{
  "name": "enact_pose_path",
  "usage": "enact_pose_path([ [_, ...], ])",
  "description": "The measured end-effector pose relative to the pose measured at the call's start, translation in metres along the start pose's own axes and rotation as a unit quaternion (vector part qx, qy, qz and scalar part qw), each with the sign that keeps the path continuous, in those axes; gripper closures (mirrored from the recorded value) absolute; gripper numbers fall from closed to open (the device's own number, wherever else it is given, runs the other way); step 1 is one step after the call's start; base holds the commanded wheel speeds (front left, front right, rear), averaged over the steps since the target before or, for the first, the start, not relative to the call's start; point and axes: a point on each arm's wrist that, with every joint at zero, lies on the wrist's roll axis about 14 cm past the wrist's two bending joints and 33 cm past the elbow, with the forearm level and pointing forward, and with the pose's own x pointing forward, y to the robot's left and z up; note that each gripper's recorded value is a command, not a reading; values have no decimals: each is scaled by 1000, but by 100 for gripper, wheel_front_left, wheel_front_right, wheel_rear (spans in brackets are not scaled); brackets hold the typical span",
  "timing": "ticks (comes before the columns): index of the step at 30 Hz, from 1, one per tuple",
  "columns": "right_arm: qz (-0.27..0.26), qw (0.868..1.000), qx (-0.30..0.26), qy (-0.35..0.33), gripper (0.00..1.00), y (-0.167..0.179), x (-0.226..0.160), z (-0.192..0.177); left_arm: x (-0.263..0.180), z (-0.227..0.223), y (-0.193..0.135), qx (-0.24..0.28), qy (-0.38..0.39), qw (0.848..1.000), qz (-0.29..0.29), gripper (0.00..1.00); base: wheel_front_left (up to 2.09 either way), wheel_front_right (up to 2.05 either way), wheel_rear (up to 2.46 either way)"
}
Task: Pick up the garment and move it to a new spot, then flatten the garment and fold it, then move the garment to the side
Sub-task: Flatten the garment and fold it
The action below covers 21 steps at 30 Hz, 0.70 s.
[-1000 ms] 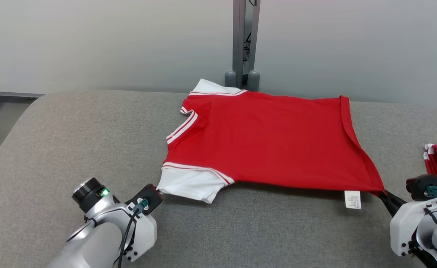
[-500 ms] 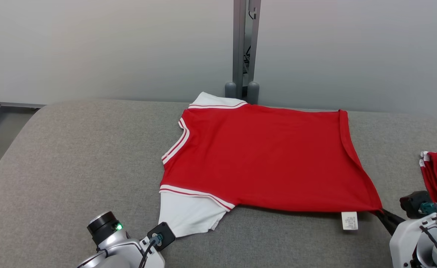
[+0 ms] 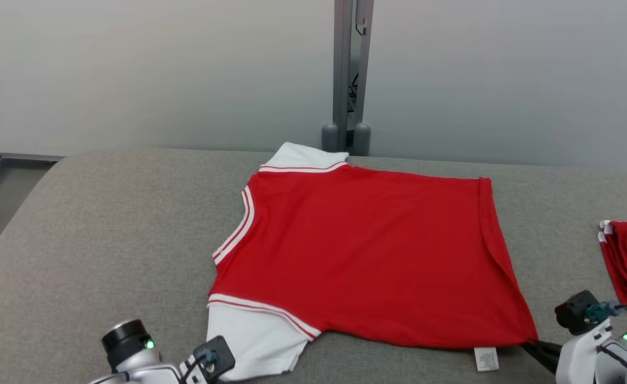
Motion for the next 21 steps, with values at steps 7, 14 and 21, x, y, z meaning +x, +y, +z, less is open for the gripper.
enact_pose_path([
  [7,18,999,5,39,100,3,-15,-10,-31,-8,-19,-13,26,999,-40,100,0,0,0],
  [14,35,997,43,54,100,10,-23,-11,-52,-3,-31,-22,33,997,-68,100,0,0,0],
  [21,61,987,93,113,100,21,-36,-25,-68,-6,-38,-35,51,994,-87,100,0,0,0],
])
